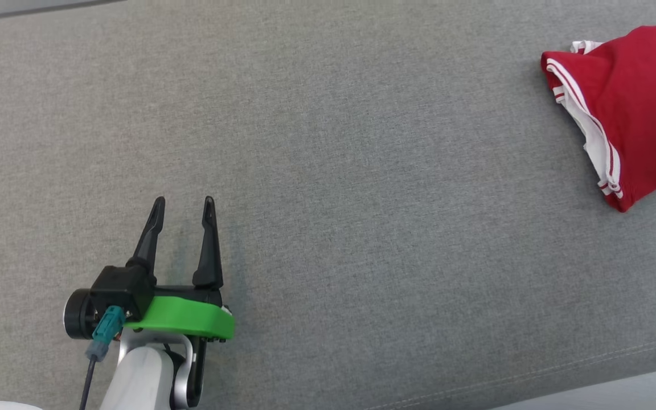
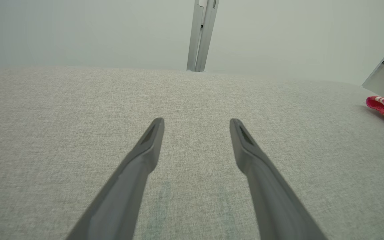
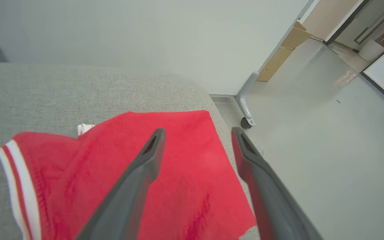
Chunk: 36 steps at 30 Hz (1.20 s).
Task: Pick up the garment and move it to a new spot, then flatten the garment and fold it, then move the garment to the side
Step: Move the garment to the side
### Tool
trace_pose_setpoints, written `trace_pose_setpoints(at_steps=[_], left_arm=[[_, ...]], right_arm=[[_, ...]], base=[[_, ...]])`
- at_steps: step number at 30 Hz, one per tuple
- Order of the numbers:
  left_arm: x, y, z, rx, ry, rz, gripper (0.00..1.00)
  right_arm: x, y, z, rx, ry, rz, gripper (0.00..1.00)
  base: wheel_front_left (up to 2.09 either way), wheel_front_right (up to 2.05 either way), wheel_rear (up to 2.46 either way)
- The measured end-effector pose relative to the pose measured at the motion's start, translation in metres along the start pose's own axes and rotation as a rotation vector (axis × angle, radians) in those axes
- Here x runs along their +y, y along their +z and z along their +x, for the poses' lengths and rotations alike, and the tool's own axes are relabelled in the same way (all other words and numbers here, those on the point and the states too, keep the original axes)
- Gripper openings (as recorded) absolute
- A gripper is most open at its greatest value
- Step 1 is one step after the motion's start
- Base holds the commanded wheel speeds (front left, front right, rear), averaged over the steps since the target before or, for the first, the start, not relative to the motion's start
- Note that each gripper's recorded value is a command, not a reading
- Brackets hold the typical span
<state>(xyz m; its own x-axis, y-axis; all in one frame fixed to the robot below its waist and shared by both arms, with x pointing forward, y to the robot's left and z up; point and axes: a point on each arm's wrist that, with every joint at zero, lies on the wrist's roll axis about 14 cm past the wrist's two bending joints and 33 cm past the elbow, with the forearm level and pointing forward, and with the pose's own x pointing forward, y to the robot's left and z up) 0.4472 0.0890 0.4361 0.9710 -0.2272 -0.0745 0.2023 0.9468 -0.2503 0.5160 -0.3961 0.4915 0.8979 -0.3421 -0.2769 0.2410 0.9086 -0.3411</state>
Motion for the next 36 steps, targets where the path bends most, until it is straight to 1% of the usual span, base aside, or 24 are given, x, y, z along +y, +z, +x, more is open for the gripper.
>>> trace_pose_setpoints(at_steps=[5, 8, 15, 19, 24, 28, 34, 36], left_arm=[[-0.010, 0.014, -0.001, -0.035, -0.026, -0.008, 1.00], [-0.014, 0.026, -0.003, -0.064, -0.037, -0.016, 1.00], [-0.002, 0.056, -0.016, -0.134, 0.036, -0.017, 1.00], [0.005, 0.059, -0.035, -0.138, 0.073, -0.011, 1.00], [0.012, 0.048, -0.061, -0.110, 0.105, -0.020, 1.00], [0.036, 0.042, -0.092, -0.100, 0.198, -0.030, 1.00], [0.042, 0.051, -0.109, -0.136, 0.233, -0.034, 1.00], [0.043, 0.051, -0.114, -0.139, 0.242, -0.037, 1.00]], right_arm=[[0.023, 0.029, -0.011, -0.125, 0.050, 0.068, 1.00], [0.039, 0.036, -0.024, -0.184, 0.086, 0.113, 1.00], [0.080, 0.053, -0.066, -0.311, 0.188, 0.215, 1.00], [0.106, 0.054, -0.097, -0.360, 0.253, 0.249, 1.00], [0.135, 0.051, -0.134, -0.406, 0.315, 0.322, 1.00], [0.164, 0.053, -0.168, -0.462, 0.385, 0.353, 1.00], [0.173, 0.042, -0.194, -0.470, 0.413, 0.366, 1.00], [0.178, 0.039, -0.201, -0.462, 0.437, 0.396, 1.00]], base=[[0.00, 0.00, 0.00], [0.00, 0.00, 0.00], [0.00, 0.00, 0.00], [0.00, 0.00, 0.00], [0.00, 0.00, 0.00], [0.00, 0.00, 0.00], [0.00, 0.00, 0.00], [0.00, 0.00, 0.00]])
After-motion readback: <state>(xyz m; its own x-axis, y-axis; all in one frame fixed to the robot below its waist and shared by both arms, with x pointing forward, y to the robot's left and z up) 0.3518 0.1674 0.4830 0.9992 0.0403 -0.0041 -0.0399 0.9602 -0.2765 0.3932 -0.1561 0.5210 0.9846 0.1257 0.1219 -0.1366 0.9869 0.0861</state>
